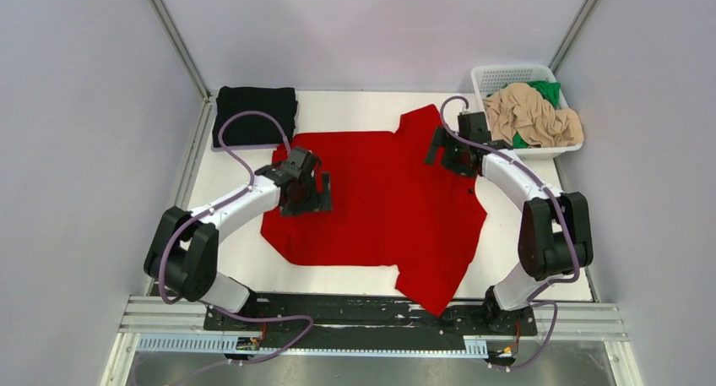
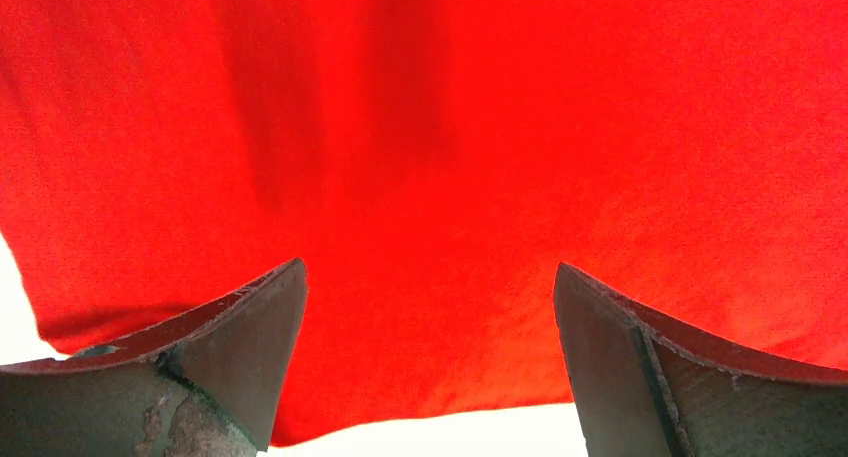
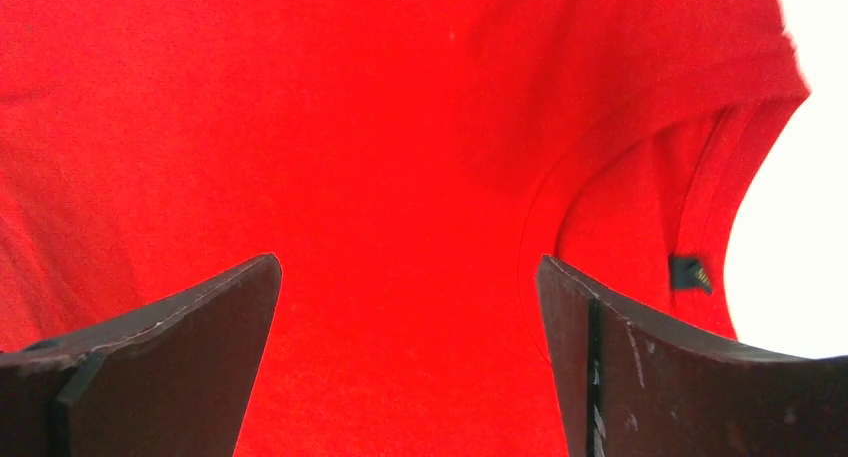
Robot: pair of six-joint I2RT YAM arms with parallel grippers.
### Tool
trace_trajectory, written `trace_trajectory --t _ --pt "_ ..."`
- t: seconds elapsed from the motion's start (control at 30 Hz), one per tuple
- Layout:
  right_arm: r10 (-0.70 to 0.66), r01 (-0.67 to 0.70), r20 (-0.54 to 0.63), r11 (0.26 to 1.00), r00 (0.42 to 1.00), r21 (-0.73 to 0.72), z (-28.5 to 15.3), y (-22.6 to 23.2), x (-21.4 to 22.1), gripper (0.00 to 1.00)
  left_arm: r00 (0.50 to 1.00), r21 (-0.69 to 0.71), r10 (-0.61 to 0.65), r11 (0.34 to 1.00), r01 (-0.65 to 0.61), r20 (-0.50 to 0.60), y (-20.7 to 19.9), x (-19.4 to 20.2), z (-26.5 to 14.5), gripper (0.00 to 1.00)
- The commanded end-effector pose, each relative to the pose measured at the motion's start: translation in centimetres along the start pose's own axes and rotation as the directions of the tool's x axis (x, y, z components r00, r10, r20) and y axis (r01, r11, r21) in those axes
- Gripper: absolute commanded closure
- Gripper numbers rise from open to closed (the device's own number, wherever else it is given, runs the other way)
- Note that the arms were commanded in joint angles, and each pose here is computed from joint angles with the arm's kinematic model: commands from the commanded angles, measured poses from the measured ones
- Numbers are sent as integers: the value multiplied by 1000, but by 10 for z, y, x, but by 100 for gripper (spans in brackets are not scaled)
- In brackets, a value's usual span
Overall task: Fold and stack the t-shirts
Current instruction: Flatten out the tshirt, then grab the side of the flattened tshirt closest away from the robot with both arms
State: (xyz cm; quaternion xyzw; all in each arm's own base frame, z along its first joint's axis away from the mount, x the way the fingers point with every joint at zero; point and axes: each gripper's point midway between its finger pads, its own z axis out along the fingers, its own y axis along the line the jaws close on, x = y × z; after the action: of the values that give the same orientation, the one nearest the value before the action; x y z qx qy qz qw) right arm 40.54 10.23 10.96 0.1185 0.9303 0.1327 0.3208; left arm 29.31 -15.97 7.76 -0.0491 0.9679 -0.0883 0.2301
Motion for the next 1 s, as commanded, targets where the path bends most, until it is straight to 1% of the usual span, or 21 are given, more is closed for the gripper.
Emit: trace_trajectory --t 0.0,0.03,0.17,0.2,0.23,0.27,0.3,0.33,0.37,0.4,0.5,0.57,0.67,0.73,0.8,0.83,0.87,0.93,0.97 --pt "45 -46 -8 998 999 -39 2 2 18 0 993 38 -108 993 110 -52 -1 38 -2 0" --pt "48 -49 -14 998 999 -32 3 0 22 0 990 12 -121 992 122 -68 6 48 1 0" --pt "52 -52 -32 999 998 12 9 -14 35 0 980 -110 -197 975 191 -41 37 65 -7 0" --pt "52 -52 -37 998 998 22 10 -16 38 0 975 -156 -222 964 217 -16 47 67 -13 0" --pt "53 -52 -38 998 998 30 11 -18 39 0 973 -210 -230 953 218 -35 60 79 -17 0" --pt "51 -50 -41 998 998 37 12 -20 41 0 968 -249 -253 937 245 2 69 78 -23 0" --pt "48 -46 -40 998 998 46 13 -22 41 0 968 -318 -252 918 237 -5 85 88 -28 0" --pt "48 -46 -39 997 998 57 14 -25 41 0 962 -341 -272 904 257 6 90 91 -32 0" --pt "45 -42 -37 997 998 65 14 -27 41 0 962 -394 -274 885 249 -7 102 101 -36 0" --pt "42 -40 -36 997 998 73 15 -29 41 0 958 -409 -287 875 260 -6 105 104 -38 0" --pt "42 -39 -35 996 998 83 14 -31 42 0 949 -467 -309 850 245 -64 116 125 -46 0" --pt "43 -40 -29 996 999 80 11 -31 41 0 942 -507 -330 822 258 -57 124 131 -53 0" --pt "42 -41 -15 997 999 72 6 -29 38 0 938 -485 -346 823 296 -16 122 126 -58 0" --pt "41 -41 -5 997 999 63 2 -27 36 0 928 -439 -371 832 338 12 115 120 -58 0" --pt "45 -45 3 997 999 57 -1 -26 35 0 912 -406 -409 827 389 42 111 119 -58 0" --pt "48 -48 7 997 999 58 -2 -27 34 0 892 -376 -446 815 441 78 108 115 -57 0" --pt "50 -50 8 997 999 58 -3 -27 35 0 883 -364 -460 809 461 96 110 117 -52 0" --pt "53 -54 10 997 999 56 -3 -27 36 0 844 -309 -514 787 534 152 108 115 -41 0" --pt "55 -55 10 997 998 53 -3 -26 36 0 816 -271 -552 770 577 170 104 112 -38 0"
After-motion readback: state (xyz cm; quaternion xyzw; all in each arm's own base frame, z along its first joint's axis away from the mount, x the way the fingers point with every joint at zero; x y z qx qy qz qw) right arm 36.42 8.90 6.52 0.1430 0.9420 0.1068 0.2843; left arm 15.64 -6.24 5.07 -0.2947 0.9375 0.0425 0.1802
